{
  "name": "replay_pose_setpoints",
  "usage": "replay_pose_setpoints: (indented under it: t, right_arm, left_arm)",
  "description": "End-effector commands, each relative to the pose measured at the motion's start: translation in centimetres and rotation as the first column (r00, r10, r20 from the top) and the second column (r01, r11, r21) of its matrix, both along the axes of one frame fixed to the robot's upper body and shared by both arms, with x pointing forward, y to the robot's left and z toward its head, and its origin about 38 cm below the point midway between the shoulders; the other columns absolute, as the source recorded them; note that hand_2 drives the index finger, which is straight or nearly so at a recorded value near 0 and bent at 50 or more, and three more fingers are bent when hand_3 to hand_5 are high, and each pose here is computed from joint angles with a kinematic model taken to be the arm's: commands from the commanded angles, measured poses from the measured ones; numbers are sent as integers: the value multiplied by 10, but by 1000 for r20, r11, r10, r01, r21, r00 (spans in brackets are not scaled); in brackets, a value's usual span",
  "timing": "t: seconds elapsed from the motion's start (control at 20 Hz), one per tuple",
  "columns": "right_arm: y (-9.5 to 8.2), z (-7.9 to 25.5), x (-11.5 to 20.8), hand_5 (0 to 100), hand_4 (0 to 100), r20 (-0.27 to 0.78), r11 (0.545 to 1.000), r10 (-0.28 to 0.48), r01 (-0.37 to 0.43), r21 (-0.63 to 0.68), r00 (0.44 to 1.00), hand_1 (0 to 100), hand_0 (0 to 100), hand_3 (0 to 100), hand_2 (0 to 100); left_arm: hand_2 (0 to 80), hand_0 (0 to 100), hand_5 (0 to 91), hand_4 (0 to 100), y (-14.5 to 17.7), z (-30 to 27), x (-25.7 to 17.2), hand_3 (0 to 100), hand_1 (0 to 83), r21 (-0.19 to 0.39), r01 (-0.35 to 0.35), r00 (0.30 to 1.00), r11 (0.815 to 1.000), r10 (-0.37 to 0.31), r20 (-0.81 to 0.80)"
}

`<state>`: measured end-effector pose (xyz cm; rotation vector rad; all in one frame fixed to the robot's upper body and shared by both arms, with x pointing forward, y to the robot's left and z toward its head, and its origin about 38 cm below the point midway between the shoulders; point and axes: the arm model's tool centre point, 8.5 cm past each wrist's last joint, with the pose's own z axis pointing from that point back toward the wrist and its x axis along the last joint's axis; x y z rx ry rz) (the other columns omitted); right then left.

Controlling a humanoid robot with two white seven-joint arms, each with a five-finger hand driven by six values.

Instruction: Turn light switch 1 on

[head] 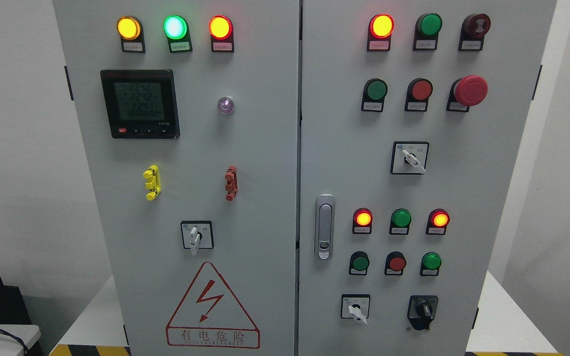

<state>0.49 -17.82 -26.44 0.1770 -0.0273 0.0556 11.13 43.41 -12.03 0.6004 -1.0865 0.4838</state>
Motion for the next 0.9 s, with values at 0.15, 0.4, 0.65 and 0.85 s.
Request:
replay_pose_setpoints:
  t: [0.15, 0.4, 0.65, 0.85]
  right_arm:
    - [0, 0, 0, 0, 0, 0, 1000, -18, 18, 1, 1000, 389, 120, 0, 0]
    - [0, 0, 0, 0, 0, -1, 1000, -17, 17, 2, 1000, 389, 120, 0, 0]
    - [0, 0, 0, 0, 0, -1, 1000, -17, 17, 0, 1000, 389, 120, 0, 0]
    - [0, 0, 0, 0, 0, 0, 1000, -18, 18, 1, 1000, 389, 120, 0, 0]
  left_arm:
    - [280, 194, 265, 522, 31, 134, 68, 469, 293, 241, 20, 923, 970, -110, 369]
    - [330, 171, 278, 544, 15, 182, 105, 512, 287, 302, 51, 850, 952, -200, 487]
    - [373, 164, 326, 577, -10, 236, 132, 559, 276, 350, 93, 770, 932, -290, 569]
    - [402, 165, 375, 616, -42, 263, 160, 610, 273, 368, 149, 685, 918, -364, 631]
